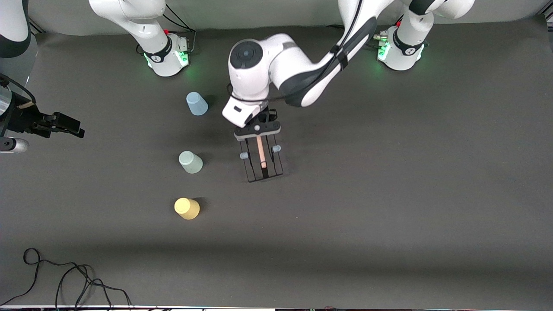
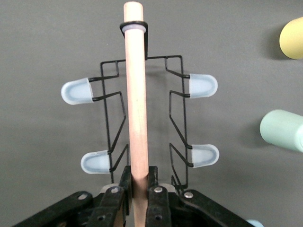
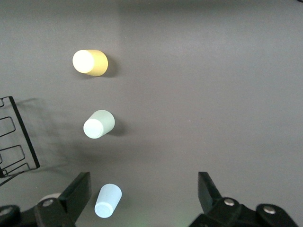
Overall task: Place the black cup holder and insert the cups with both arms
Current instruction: 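Carry the black rack with the left gripper to the table middle, then release the rack and withdraw the left gripper while the right gripper reaches the green cup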
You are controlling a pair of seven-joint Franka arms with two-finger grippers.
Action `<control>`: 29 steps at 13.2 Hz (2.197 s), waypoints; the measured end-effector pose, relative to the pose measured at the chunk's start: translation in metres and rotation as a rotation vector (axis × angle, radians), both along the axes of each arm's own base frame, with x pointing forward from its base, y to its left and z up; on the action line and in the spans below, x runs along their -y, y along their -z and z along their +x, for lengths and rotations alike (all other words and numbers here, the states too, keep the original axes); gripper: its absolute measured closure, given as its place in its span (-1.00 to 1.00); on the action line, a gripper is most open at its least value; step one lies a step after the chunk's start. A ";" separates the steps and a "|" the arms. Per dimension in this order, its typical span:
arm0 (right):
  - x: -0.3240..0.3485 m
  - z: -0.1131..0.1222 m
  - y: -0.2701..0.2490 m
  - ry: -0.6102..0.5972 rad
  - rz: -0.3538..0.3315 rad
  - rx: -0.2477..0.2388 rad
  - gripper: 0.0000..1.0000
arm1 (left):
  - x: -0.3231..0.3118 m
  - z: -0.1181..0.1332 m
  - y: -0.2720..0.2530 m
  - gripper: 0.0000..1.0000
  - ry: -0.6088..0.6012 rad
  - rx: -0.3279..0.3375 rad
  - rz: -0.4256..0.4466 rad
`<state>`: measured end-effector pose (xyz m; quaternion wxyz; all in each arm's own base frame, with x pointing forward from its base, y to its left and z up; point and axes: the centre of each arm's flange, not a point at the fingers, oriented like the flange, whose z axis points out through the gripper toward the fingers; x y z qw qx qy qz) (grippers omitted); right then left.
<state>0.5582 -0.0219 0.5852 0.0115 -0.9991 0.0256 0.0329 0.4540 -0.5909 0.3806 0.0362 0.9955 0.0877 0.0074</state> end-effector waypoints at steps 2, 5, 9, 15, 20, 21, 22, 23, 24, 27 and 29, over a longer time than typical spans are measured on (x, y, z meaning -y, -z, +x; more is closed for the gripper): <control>0.000 0.000 0.000 0.000 0.000 0.000 -1.00 | 0.006 0.003 0.017 0.68 0.004 0.011 -0.014; 0.000 -0.001 0.000 0.000 0.000 -0.006 -1.00 | 0.015 -0.001 0.030 0.68 0.016 0.018 -0.035; 0.000 -0.003 0.002 0.016 0.000 -0.024 -1.00 | 0.020 -0.006 0.036 0.68 0.043 0.046 -0.017; -0.099 -0.008 0.007 0.145 -0.029 -0.047 -1.00 | 0.022 -0.003 0.041 0.68 0.086 0.081 -0.020; -0.147 -0.010 0.100 0.146 -0.030 -0.021 -1.00 | 0.020 0.007 0.019 -0.14 0.072 0.104 -0.040; -0.148 -0.012 0.125 0.147 -0.025 -0.011 -1.00 | 0.013 0.014 0.008 -0.37 0.057 0.105 -0.030; -0.149 -0.015 0.150 0.149 -0.017 -0.001 -1.00 | -0.002 0.026 -0.006 -0.62 0.033 0.104 -0.016; -0.153 -0.019 0.172 0.147 -0.007 0.007 -1.00 | -0.019 0.040 -0.024 -0.86 0.015 0.100 -0.006; -0.158 -0.025 0.195 0.142 -0.002 0.011 -1.00 | -0.041 0.054 -0.045 -1.00 0.016 0.083 -0.002; -0.175 -0.039 0.265 0.115 0.000 0.017 -1.00 | -0.129 0.098 -0.101 -1.00 0.103 -0.021 -0.007; -0.181 -0.044 0.304 0.103 -0.003 0.015 -1.00 | -0.200 0.125 -0.130 -1.00 0.170 -0.074 0.011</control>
